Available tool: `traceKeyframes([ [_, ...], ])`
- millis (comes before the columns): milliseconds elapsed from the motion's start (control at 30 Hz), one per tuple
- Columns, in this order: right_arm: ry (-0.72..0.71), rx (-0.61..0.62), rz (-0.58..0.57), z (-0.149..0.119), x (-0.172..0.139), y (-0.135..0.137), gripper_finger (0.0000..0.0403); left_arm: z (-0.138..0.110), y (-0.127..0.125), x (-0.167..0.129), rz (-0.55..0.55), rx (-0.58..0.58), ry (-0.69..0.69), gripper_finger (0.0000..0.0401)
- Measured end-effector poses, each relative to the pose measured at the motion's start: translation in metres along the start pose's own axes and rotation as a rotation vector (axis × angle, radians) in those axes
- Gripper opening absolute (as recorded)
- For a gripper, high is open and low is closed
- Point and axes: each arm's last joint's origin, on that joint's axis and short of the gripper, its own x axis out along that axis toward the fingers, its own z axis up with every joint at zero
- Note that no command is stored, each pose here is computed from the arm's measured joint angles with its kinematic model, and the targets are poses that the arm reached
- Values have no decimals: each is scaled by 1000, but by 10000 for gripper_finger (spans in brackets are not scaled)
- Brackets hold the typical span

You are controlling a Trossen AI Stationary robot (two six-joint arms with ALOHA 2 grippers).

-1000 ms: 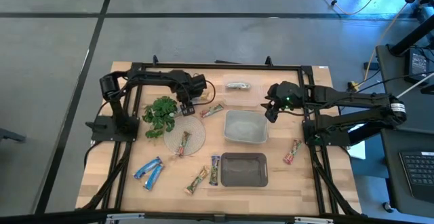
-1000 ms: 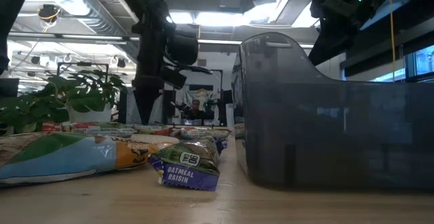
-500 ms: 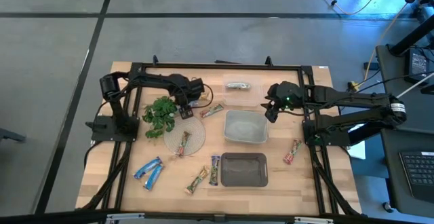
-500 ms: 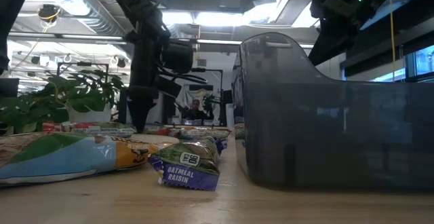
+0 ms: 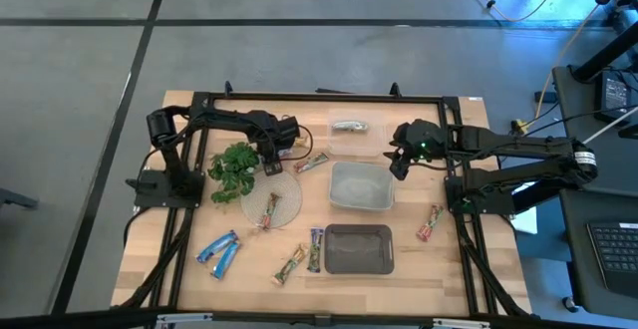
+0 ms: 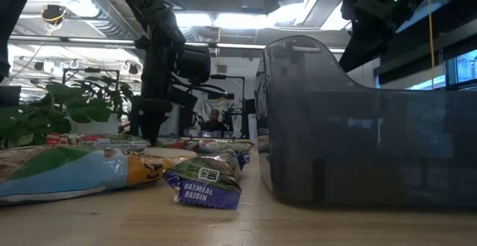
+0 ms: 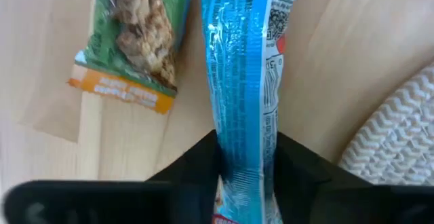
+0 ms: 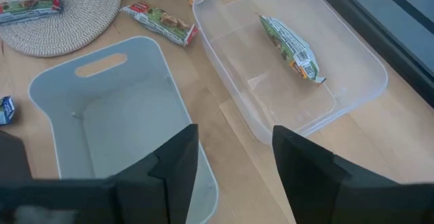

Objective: Pick and place Granola Bars by type
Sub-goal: Put the red granola bar into the gray bin

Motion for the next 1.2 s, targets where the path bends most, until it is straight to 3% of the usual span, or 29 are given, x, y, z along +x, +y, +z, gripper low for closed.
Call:
traceKeyframes([
  [167, -7, -8, 2, 2, -2, 0, 192, 1, 0, 0, 2, 2, -6, 54],
  [367, -7, 11, 2, 9, -11, 0, 192, 5, 1, -7, 9, 10, -21, 55],
  [667, 50, 36, -15, 4, -11, -1, 192, 25, -5, -67, -1, 13, -214, 51],
  [900, 61, 47, -19, 2, -11, -2, 192, 47, -51, -112, -91, 145, -481, 55],
  [1200, 59, 48, -19, 3, -11, -2, 192, 62, -108, -122, -126, 311, -716, 58],
])
